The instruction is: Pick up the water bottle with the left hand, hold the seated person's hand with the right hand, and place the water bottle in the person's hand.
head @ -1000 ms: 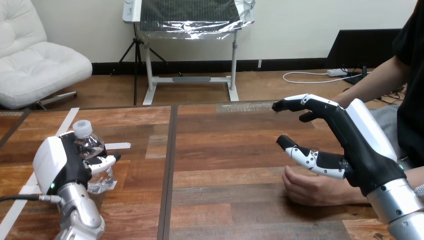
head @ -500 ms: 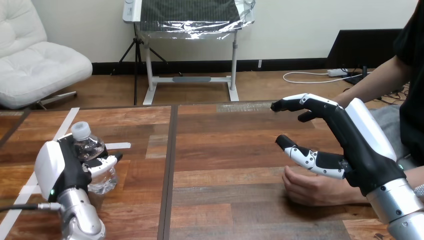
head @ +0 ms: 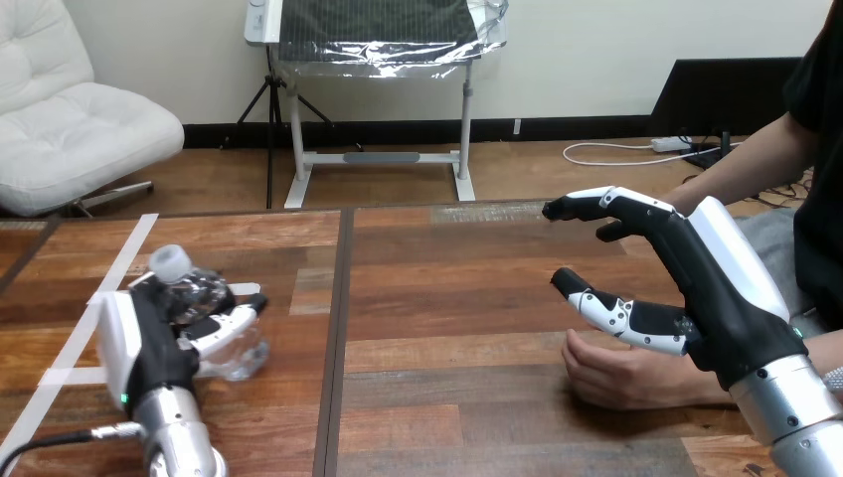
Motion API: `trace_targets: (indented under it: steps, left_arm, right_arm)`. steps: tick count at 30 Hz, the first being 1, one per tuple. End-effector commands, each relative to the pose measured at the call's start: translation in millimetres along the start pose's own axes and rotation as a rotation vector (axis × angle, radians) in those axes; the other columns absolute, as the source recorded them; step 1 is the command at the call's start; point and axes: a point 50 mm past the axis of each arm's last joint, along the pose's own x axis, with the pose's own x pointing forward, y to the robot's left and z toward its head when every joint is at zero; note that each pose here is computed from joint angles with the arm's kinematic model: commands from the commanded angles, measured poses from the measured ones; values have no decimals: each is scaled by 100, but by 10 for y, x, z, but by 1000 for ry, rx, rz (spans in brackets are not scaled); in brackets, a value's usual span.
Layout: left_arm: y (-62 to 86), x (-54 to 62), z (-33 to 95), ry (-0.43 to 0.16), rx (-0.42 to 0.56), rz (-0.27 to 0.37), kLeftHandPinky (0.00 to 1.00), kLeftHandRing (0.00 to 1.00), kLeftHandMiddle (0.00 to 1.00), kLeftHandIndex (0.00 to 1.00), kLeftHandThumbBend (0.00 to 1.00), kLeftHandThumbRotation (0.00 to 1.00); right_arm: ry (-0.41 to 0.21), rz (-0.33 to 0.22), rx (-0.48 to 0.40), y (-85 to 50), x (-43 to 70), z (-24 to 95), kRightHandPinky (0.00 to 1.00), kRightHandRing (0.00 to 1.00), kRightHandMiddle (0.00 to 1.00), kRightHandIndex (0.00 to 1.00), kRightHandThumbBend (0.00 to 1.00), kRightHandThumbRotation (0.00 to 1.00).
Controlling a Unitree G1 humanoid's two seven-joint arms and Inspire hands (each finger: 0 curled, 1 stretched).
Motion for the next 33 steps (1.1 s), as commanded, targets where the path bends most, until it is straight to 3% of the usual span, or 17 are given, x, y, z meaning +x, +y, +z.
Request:
trace_targets:
  steps: [1, 19, 28, 33]
  left_arm:
    - [5, 113, 566, -255, -156, 6, 39, 42, 46, 50, 64, 0]
    - [16, -83, 932, -420, -261, -29, 40, 42, 45, 49, 66, 0]
    - [32, -134, 1001, -454, -290, -51, 40, 42, 45, 49, 65, 0]
    - [47, -201, 1090, -501, -300, -65, 40, 42, 46, 49, 65, 0]
  right_arm:
    - [-77, -54, -19, -121, 117, 134, 73, 80, 77, 71, 44, 6]
    - [-73, -57, -19, -127, 131, 136, 73, 80, 77, 72, 44, 4]
    - [-69, -55, -10, -134, 138, 139, 75, 81, 78, 72, 44, 1]
    - [-80, -54, -39, -168, 153, 133, 75, 81, 78, 72, 44, 0]
